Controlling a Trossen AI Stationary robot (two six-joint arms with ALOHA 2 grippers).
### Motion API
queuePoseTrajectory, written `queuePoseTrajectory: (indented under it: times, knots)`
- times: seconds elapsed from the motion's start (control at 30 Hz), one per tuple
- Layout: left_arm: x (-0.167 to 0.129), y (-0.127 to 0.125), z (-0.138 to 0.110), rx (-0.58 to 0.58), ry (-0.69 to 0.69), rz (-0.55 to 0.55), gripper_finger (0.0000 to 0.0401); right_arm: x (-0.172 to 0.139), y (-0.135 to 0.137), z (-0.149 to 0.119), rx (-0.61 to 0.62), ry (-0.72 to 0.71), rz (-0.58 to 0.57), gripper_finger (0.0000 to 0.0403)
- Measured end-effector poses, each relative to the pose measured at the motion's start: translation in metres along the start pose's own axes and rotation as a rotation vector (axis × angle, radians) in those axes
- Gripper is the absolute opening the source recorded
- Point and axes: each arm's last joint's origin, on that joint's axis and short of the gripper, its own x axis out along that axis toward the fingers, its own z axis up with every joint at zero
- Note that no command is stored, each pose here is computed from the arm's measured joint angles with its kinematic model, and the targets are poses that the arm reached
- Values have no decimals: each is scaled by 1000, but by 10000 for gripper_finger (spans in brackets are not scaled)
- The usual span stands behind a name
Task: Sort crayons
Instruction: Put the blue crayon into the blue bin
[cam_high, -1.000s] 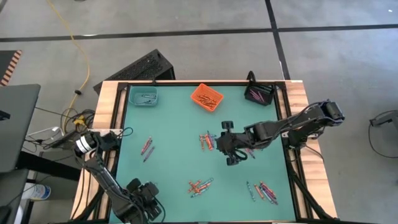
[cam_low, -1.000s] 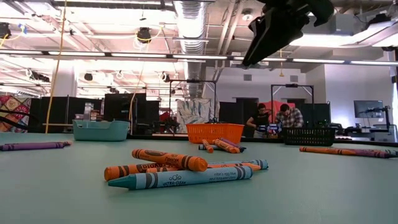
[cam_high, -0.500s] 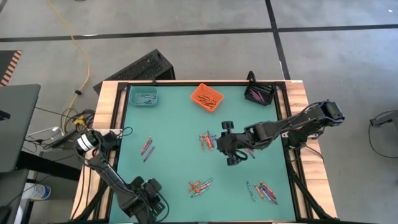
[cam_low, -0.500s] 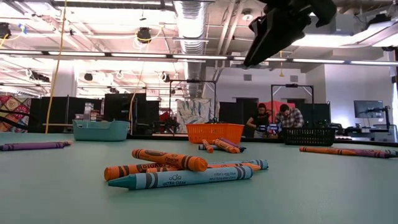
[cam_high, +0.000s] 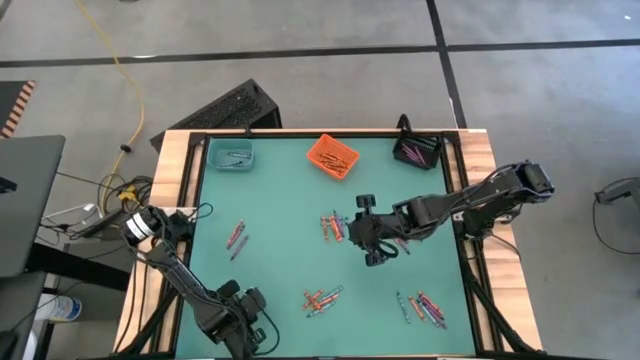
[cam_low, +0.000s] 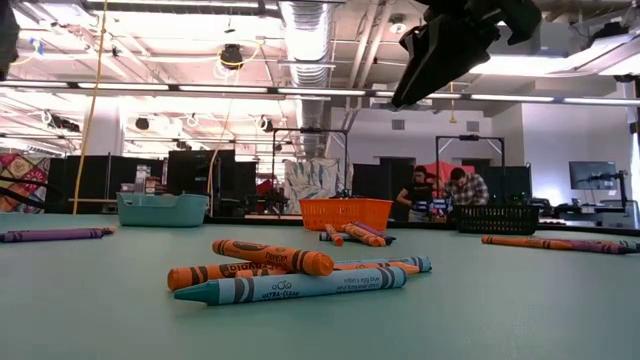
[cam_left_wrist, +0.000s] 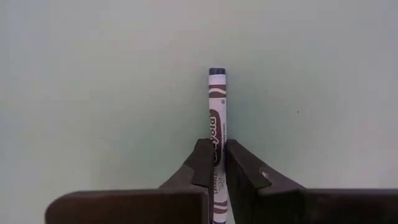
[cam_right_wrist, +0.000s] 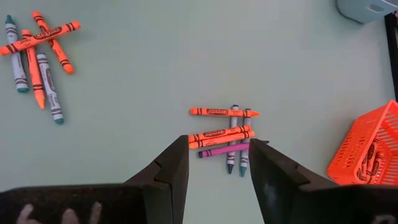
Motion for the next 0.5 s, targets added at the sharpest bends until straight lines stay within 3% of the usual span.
queuePoseTrajectory:
  times: [0.17,0.5]
  knots:
    - [-4,7,16,90,-26,34,3,0,0,0,-10,0,0,159]
    - [-50,58,80,309,-146,273,1,0,0,-2,-6,17,1,159]
